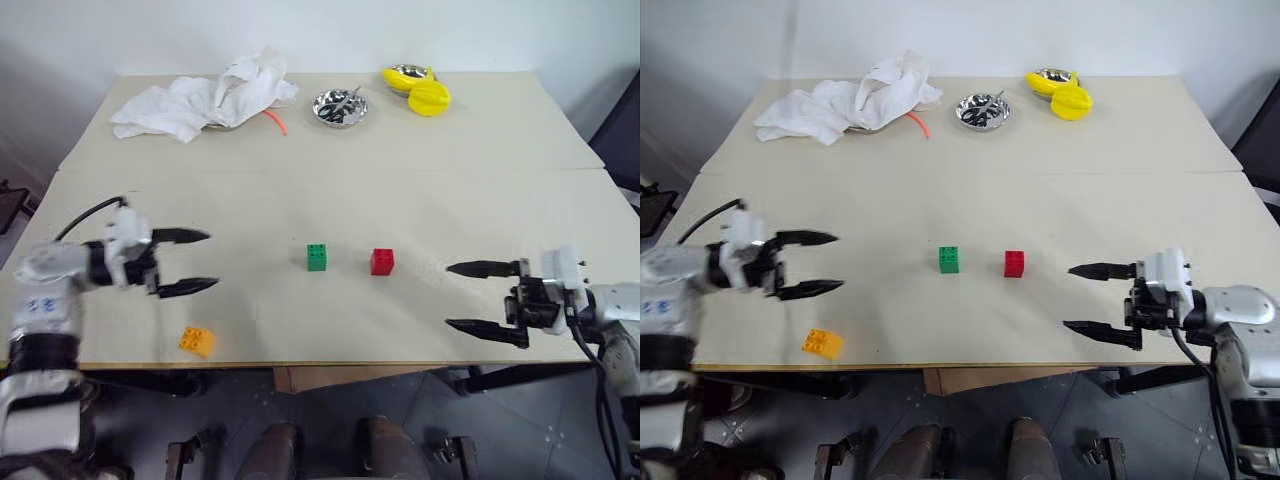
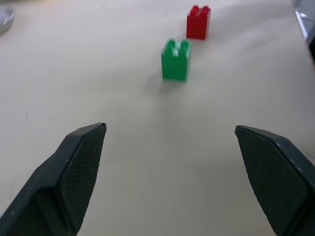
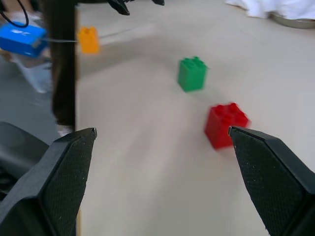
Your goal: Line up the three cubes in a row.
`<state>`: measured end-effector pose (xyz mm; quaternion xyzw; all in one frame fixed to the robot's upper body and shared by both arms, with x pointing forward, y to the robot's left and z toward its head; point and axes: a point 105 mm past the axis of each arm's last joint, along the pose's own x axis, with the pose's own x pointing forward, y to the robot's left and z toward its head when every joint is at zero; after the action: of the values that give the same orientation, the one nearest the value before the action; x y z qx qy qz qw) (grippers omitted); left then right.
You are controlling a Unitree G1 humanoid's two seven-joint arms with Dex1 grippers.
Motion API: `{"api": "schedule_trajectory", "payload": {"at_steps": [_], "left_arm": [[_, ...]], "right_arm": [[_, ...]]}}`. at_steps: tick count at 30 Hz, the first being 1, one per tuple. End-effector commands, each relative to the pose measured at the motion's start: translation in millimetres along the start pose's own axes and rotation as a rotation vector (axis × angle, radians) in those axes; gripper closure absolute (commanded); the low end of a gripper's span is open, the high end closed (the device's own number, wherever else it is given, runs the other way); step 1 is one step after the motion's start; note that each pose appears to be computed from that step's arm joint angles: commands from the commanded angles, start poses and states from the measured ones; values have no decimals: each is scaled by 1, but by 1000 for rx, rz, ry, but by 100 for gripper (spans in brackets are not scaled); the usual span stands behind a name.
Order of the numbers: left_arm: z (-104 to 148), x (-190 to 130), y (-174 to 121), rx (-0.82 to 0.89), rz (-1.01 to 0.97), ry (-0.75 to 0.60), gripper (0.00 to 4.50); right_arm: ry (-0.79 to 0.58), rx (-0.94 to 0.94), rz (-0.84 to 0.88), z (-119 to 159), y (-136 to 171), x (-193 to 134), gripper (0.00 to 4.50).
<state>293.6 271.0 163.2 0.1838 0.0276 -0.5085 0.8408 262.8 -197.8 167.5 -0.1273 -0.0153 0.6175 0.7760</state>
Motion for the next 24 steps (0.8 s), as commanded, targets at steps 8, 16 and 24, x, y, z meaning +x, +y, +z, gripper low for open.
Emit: {"api": "schedule_trajectory", "payload": {"at_steps": [8,16,24], "left_arm": [[-18,-121,-72,-186,329,132,4],[-26,-100,-113,-240,225,170,4],[-15,-20,-126,-300,295,41,4]], "right_arm": [[-29,-59,191,10,8,27,0],[-38,-71,249,11,7,31,0],[-3,-57,221,2,5,19,0]]}}
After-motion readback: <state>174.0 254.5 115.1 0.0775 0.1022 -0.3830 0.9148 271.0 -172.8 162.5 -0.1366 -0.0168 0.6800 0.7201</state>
